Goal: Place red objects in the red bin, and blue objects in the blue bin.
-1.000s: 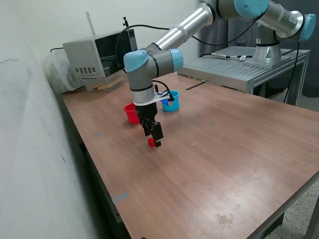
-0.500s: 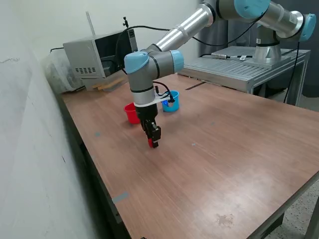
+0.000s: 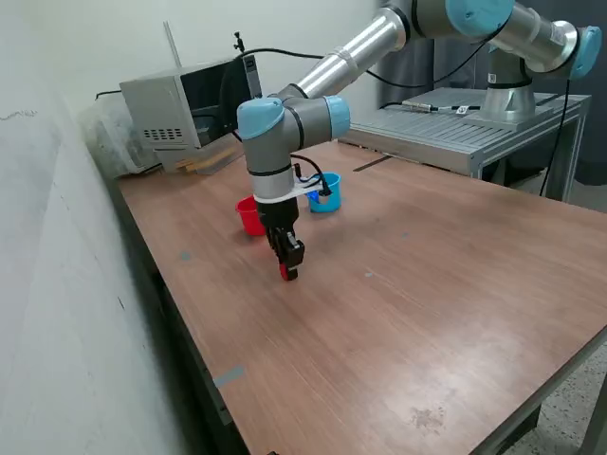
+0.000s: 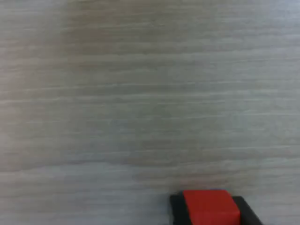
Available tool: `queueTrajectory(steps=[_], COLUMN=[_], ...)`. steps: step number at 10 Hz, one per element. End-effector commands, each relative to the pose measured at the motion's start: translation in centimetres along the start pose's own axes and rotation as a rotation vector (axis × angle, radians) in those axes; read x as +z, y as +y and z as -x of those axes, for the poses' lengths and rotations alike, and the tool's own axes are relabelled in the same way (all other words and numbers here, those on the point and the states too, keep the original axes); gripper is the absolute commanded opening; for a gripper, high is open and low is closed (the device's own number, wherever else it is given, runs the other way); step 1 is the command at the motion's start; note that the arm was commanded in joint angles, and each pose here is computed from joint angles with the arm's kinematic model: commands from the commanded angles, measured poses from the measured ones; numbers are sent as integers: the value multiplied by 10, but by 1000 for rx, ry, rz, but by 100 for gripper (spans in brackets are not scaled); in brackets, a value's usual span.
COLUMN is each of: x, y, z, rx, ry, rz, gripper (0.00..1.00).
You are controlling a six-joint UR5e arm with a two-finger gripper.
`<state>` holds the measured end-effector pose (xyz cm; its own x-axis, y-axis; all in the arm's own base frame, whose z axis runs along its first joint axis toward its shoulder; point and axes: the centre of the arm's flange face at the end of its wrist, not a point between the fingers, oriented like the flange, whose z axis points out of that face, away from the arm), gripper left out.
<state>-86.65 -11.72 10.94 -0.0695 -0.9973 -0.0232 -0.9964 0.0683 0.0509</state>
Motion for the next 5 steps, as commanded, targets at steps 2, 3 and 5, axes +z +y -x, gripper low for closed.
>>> queueTrajectory(steps=[2, 3, 5], x=[-58, -78, -110], y=[-3, -8, -21], z=[15, 22, 56], rx=[-18, -26, 6], ry=[-69, -70, -76], rz=[51, 57, 59], gripper=[0, 0, 0])
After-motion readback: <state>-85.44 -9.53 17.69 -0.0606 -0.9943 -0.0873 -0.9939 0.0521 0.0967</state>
